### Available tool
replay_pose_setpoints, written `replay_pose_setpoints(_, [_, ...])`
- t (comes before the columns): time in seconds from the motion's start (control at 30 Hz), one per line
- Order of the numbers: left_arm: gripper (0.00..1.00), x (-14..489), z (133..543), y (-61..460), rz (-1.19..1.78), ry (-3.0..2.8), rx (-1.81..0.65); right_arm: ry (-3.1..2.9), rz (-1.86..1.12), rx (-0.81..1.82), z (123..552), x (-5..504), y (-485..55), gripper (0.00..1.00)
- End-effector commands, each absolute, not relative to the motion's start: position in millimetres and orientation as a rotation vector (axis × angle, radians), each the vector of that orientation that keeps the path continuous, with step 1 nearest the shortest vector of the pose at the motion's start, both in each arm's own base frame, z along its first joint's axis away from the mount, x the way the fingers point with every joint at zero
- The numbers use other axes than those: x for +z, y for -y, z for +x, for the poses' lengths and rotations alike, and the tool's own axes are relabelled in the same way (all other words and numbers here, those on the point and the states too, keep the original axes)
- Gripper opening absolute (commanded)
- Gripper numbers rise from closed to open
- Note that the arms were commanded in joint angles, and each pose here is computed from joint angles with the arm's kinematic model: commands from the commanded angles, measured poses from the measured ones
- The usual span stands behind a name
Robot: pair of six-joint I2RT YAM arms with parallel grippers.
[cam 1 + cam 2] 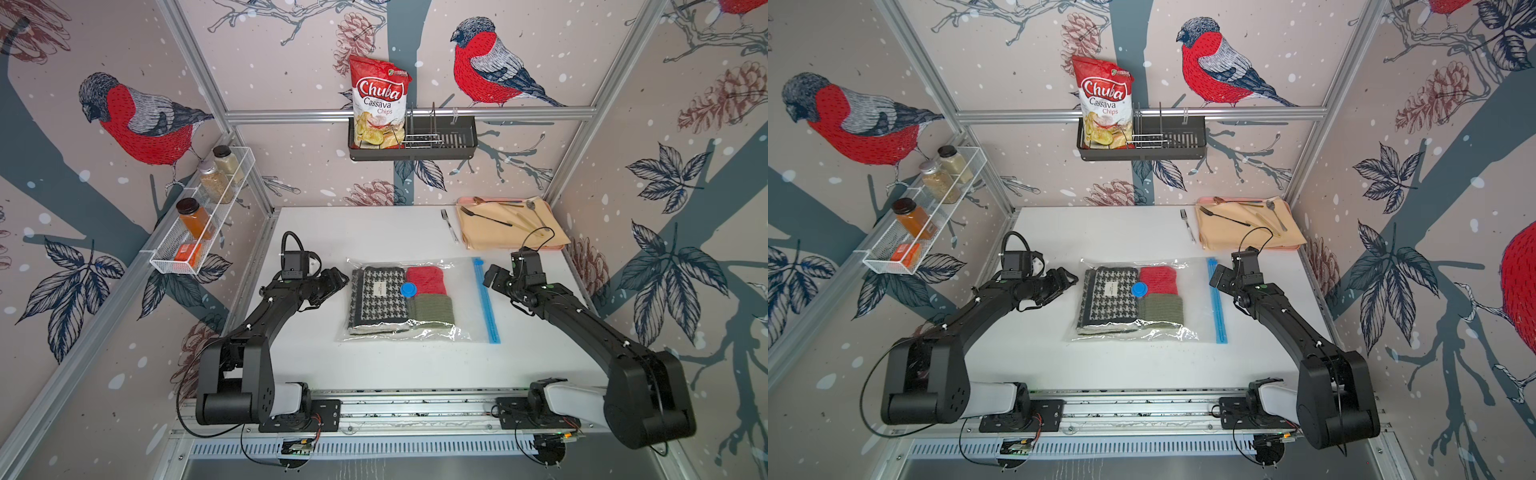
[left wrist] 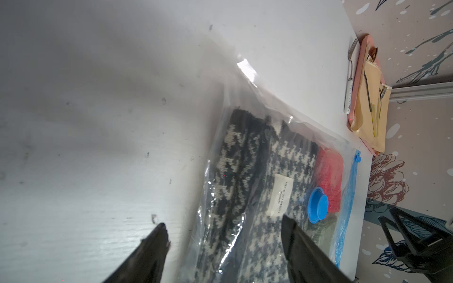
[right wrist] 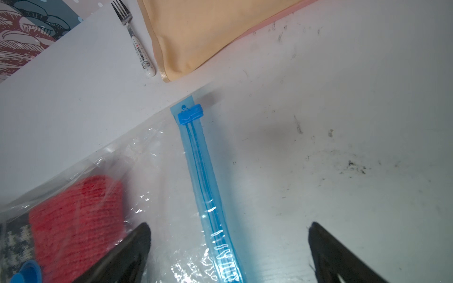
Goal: Take the scarf out of the vacuum bag
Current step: Adjust the scarf in the vacuum bag.
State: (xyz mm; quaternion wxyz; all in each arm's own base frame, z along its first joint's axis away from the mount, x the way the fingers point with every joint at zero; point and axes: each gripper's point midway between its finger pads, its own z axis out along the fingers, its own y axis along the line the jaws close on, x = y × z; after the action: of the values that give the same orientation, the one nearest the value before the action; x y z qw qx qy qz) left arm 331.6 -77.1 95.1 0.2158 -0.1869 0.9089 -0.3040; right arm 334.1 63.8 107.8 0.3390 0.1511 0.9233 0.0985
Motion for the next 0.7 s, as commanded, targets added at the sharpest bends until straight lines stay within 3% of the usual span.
replay_pose_setpoints(0.0, [0.7, 100.0, 336.9, 83.3, -0.462, -2.482, -0.943, -2.393, 0.363, 0.312, 337.1, 110.9, -72.1, 0.99])
replay_pose_setpoints(0.2, [0.53, 91.2, 341.4, 90.2, -0.484, -2.472, -1.036, -2.346, 0.349, 0.351, 330.9, 121.2, -73.1, 0.98])
replay_pose_setpoints(0.67, [0.51, 57.4, 345.9, 87.5, -0.59, -2.525, -1.043, -2.311, 0.336, 0.405, 328.6, 129.3, -73.1, 0.96])
